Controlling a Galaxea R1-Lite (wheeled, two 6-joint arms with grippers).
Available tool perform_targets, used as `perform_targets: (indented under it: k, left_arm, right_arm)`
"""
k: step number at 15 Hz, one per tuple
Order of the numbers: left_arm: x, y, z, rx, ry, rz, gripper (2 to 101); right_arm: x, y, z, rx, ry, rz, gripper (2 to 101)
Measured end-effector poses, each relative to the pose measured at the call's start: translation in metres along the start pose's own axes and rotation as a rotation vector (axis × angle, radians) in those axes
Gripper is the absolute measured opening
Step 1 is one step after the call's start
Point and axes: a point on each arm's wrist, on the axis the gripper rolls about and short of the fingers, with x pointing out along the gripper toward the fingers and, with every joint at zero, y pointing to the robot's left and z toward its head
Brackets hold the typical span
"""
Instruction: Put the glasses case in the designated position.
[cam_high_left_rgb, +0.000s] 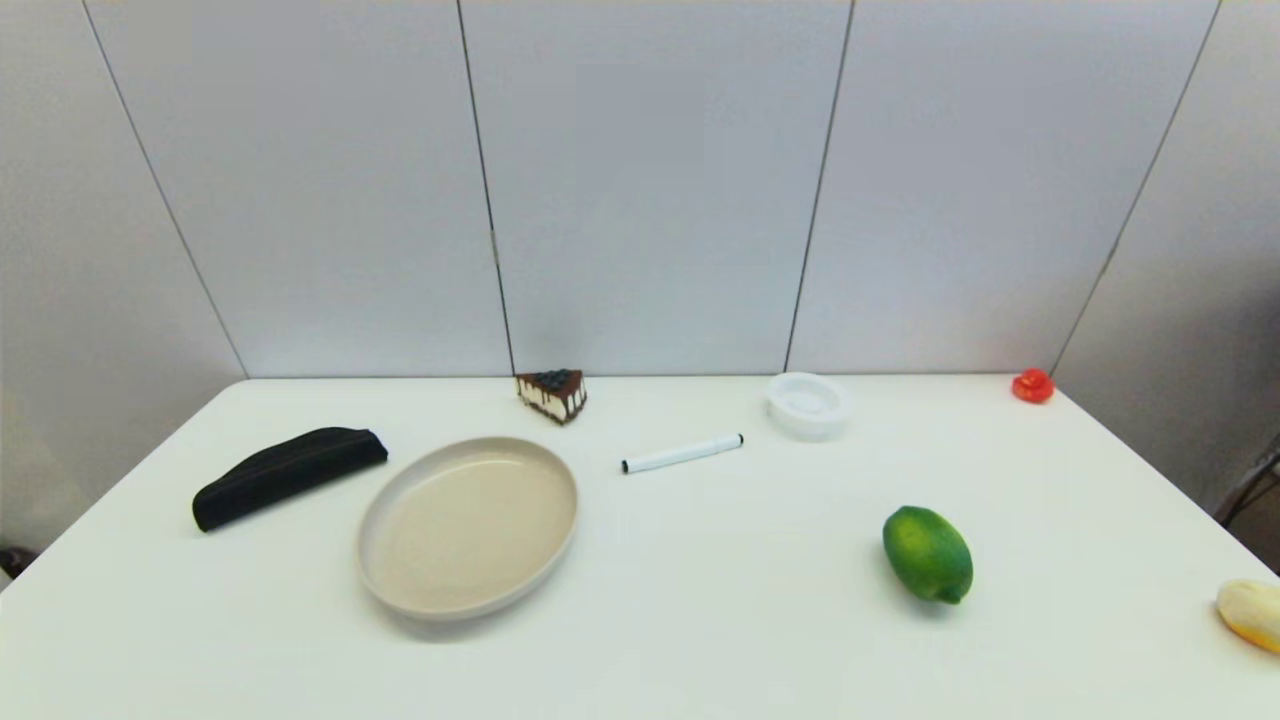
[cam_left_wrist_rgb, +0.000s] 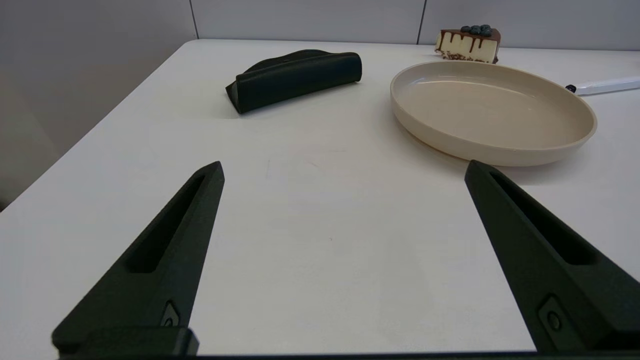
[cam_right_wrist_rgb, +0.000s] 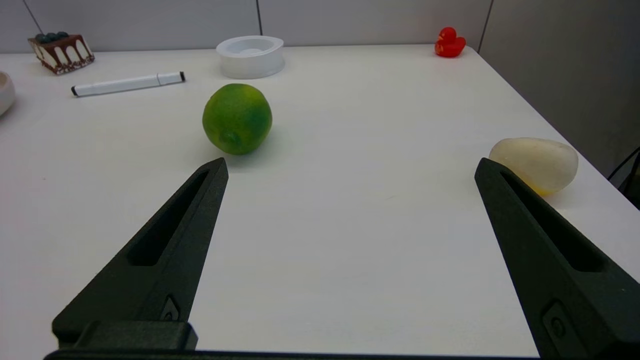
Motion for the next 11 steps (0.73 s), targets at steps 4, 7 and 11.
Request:
perform_targets:
  k: [4, 7, 11]
  left_arm:
    - [0.0, 0.0, 0.0, 0.0, 0.0, 0.0, 97.8]
    - [0.0, 0.0, 0.0, 0.0, 0.0, 0.0, 97.8]
    - [0.0, 0.0, 0.0, 0.0, 0.0, 0.0, 97.8]
  right_arm:
    - [0.0, 0.0, 0.0, 0.0, 0.0, 0.0, 98.0]
    - [0.0, 0.0, 0.0, 0.001, 0.0, 0.0, 98.0]
    - [0.0, 0.0, 0.0, 0.0, 0.0, 0.0, 98.0]
